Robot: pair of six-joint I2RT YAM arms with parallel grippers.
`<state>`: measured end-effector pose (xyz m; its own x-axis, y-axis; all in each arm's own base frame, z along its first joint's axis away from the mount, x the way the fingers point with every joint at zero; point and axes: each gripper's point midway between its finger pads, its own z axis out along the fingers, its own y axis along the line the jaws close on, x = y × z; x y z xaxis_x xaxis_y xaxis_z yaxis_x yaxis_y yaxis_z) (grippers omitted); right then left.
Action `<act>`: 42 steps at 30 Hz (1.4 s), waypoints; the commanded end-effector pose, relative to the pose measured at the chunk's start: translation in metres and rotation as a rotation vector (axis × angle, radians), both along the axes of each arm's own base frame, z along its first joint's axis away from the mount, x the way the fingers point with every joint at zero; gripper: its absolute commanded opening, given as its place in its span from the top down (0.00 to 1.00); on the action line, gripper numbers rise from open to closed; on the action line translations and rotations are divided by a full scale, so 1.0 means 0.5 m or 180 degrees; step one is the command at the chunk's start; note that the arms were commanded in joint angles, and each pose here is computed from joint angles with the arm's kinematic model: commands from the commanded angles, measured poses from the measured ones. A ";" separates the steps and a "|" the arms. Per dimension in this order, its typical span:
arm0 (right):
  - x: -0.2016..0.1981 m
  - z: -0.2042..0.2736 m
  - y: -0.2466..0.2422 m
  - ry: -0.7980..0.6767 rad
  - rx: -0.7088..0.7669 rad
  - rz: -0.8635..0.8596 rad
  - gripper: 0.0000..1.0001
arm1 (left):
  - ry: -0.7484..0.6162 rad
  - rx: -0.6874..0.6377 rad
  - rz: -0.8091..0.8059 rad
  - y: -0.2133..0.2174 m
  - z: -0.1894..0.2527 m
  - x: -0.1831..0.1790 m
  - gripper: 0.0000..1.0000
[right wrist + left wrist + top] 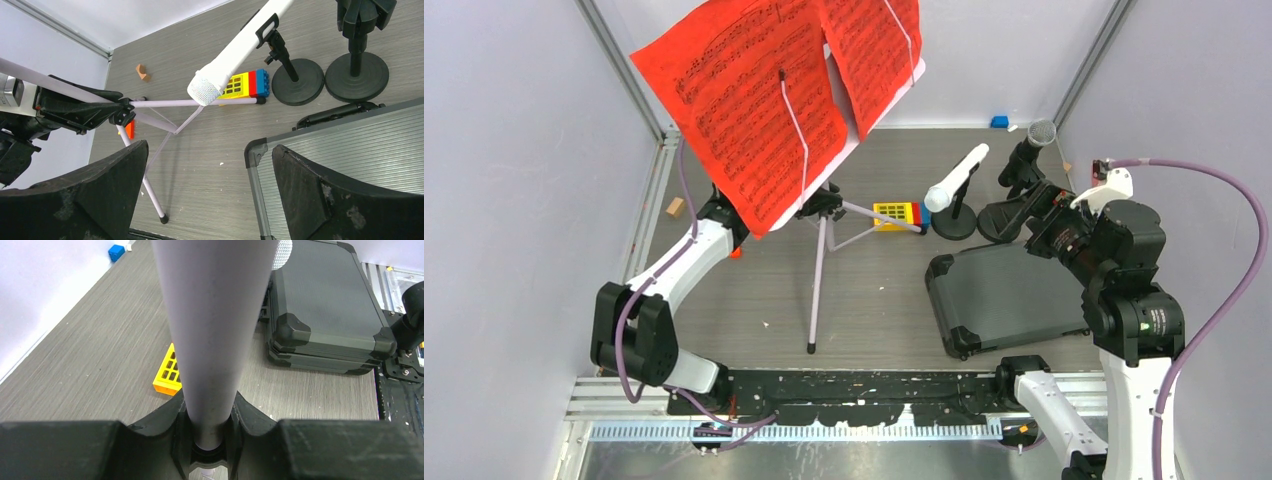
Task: Pack up the instrument practice props
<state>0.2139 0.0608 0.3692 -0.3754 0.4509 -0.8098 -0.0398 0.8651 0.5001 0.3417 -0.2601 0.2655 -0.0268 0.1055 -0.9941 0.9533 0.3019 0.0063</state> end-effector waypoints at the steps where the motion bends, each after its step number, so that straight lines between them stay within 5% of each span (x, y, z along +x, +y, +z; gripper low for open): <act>1: -0.001 0.018 -0.004 -0.0122 -0.0043 -0.0014 0.00 | 0.0218 0.0134 -0.0174 0.002 -0.050 -0.013 1.00; 24: 0.006 0.011 -0.001 -0.0090 -0.0015 -0.0006 0.00 | 0.0224 -0.0114 -0.1108 -0.078 -0.004 -0.088 1.00; 42: 0.003 0.022 -0.001 -0.0104 -0.0019 0.0004 0.00 | 0.0186 -0.0001 -0.1603 -0.130 -0.002 -0.067 1.00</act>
